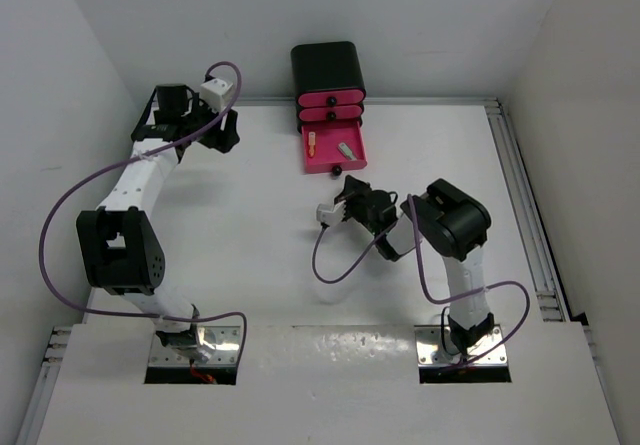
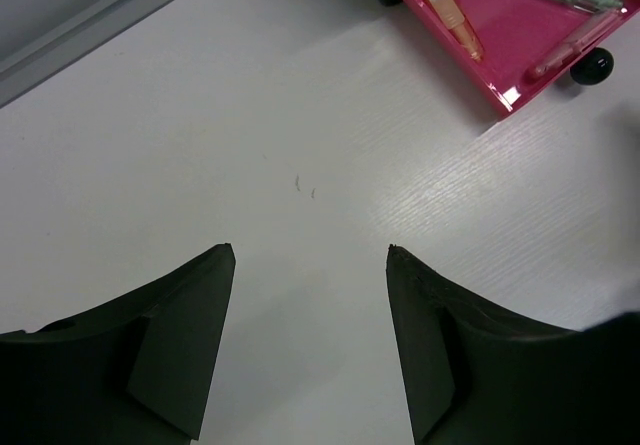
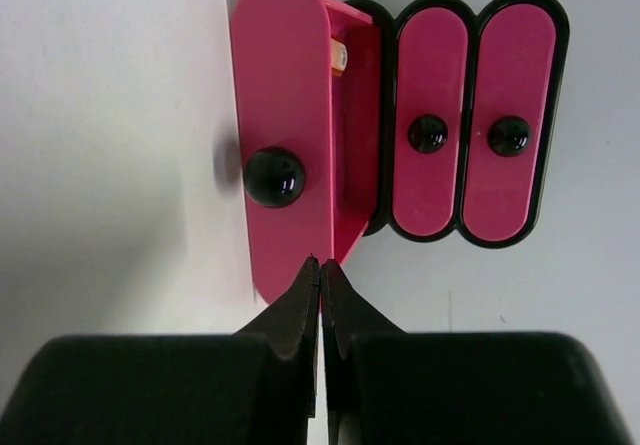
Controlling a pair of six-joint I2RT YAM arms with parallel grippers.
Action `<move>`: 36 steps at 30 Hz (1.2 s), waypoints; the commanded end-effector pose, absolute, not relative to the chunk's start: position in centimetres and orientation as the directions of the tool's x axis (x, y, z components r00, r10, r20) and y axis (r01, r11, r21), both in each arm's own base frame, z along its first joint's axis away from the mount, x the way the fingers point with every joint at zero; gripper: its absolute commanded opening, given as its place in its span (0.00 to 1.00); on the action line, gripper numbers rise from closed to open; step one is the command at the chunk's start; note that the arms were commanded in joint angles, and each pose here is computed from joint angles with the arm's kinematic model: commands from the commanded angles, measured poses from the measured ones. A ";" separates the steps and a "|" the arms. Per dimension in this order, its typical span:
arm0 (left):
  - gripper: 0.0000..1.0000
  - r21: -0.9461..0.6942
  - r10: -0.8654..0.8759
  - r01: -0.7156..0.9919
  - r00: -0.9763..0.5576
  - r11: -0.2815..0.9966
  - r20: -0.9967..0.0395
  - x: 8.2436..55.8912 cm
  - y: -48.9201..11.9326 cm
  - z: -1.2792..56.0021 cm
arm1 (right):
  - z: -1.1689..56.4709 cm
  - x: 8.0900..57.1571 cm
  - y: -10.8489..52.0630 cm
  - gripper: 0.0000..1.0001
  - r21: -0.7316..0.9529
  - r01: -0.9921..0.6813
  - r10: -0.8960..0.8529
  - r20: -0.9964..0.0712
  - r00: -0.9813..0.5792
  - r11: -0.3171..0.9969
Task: Sort the stationery into containers
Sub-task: Close the drawer in the storage box.
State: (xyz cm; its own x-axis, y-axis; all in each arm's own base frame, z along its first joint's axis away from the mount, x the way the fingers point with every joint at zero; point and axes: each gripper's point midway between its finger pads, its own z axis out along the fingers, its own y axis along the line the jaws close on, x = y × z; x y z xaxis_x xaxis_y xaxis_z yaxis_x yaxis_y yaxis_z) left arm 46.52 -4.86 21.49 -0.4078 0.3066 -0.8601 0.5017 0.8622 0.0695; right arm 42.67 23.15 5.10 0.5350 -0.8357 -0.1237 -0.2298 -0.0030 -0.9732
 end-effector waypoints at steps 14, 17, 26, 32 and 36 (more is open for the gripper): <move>0.68 0.080 0.292 0.494 -0.370 0.866 -0.882 47.3 -4.9 23.0 | 3.5 46.4 23.4 0.00 -0.982 -0.187 -0.859 -0.078 0.507 -0.021; 0.68 0.076 0.291 0.493 -0.376 0.867 -0.879 47.4 -4.9 22.7 | 3.1 47.0 23.7 0.00 -0.981 -0.195 -0.861 -0.087 0.502 -0.015; 0.68 0.070 0.289 0.494 -0.381 0.866 -0.878 48.2 -5.0 22.3 | 2.0 49.9 23.9 0.00 -0.980 -0.198 -0.876 -0.092 0.473 -0.004; 0.68 0.066 0.288 0.493 -0.390 0.868 -0.875 48.5 -5.1 21.8 | 2.5 52.3 23.5 0.00 -0.982 -0.186 -0.896 -0.102 0.431 0.022; 0.68 0.062 0.286 0.493 -0.394 0.868 -0.873 48.7 -5.3 21.6 | 2.7 53.5 23.4 0.00 -0.982 -0.185 -0.901 -0.113 0.419 0.037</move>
State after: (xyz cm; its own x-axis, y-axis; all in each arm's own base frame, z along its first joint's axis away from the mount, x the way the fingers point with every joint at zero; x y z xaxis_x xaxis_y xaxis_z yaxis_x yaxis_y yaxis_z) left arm 47.51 -4.89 19.48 -0.4435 0.2964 -0.8458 0.4980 0.8662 0.0424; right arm 52.02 23.49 1.52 0.4391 -0.8943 -0.0860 -0.2142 -0.0113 -0.9767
